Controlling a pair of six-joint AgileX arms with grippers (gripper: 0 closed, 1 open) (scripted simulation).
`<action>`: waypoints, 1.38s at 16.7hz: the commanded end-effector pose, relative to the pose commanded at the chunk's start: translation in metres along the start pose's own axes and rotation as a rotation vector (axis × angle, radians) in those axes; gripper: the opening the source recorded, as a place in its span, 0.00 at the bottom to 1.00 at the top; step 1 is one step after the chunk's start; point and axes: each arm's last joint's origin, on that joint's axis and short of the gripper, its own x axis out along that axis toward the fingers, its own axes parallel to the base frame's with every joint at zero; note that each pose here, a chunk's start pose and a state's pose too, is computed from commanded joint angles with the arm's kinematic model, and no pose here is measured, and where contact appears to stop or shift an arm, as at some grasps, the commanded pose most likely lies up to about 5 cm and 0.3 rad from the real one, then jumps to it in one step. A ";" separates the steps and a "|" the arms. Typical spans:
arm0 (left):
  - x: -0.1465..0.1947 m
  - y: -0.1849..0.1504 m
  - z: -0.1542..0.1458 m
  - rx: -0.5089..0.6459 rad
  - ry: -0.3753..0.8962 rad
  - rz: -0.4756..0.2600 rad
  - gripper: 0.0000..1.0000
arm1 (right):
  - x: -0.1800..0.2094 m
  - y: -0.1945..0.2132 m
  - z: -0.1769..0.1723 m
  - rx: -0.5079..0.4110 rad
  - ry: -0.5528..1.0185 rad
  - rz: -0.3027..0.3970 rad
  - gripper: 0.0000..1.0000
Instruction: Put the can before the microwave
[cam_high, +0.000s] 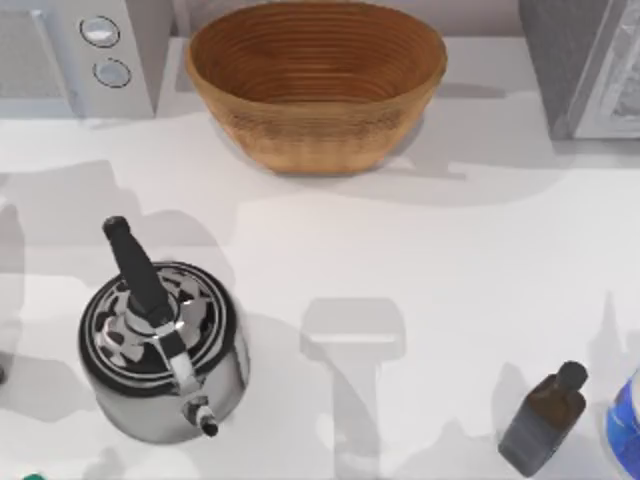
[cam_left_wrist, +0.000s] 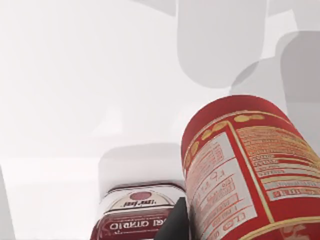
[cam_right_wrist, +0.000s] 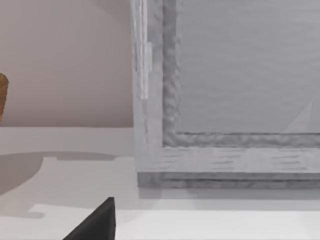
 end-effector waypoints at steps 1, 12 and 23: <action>-0.001 -0.001 0.000 0.005 -0.001 0.002 0.00 | 0.000 0.000 0.000 0.000 0.000 0.000 1.00; 0.008 0.000 0.000 0.000 0.000 0.000 0.23 | 0.000 0.000 0.000 0.000 0.000 0.000 1.00; 0.008 0.000 0.000 0.000 0.000 0.000 1.00 | 0.000 0.000 0.000 0.000 0.000 0.000 1.00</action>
